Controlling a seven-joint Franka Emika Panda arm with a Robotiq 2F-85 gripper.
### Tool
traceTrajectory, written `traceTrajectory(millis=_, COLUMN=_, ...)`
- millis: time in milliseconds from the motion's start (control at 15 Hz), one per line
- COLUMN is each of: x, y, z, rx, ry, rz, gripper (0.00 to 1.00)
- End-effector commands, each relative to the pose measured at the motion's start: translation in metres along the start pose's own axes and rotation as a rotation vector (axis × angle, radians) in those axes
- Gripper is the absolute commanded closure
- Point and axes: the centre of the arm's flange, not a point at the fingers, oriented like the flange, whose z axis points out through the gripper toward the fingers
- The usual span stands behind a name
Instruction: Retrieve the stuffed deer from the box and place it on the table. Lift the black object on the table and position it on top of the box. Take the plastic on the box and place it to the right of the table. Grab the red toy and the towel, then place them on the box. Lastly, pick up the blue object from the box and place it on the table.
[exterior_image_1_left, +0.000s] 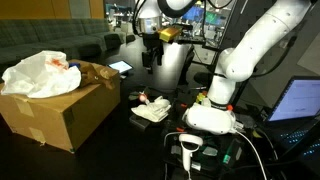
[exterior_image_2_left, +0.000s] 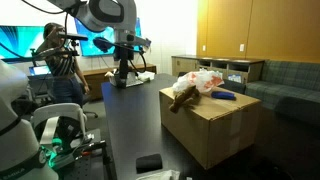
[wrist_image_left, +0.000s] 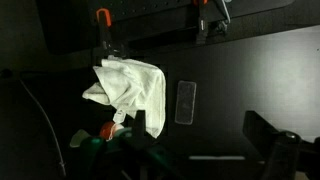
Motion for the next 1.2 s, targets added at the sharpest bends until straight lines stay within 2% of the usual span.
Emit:
traceTrajectory(millis=0, x=0.0, y=0.0, z=-0.001, rx=0.001, ry=0.003, rz=0.0, gripper=0.0)
traceTrajectory(millis=200, x=0.004, y=-0.002, z=-0.003, rx=-0.005, ry=0.008, rz=-0.004, gripper=0.0)
traceTrajectory(millis=400, x=0.019, y=-0.009, z=-0.009, rx=-0.049, ry=0.035, rz=-0.03, gripper=0.0)
traceTrajectory(millis=600, x=0.046, y=-0.023, z=-0.027, rx=-0.107, ry=0.126, rz=-0.077, gripper=0.0)
traceTrajectory(millis=800, x=0.079, y=-0.042, z=-0.048, rx=-0.125, ry=0.226, rz=-0.142, gripper=0.0)
traceTrajectory(millis=1133, x=0.127, y=-0.085, z=-0.068, rx=-0.079, ry=0.323, rz=-0.213, gripper=0.0)
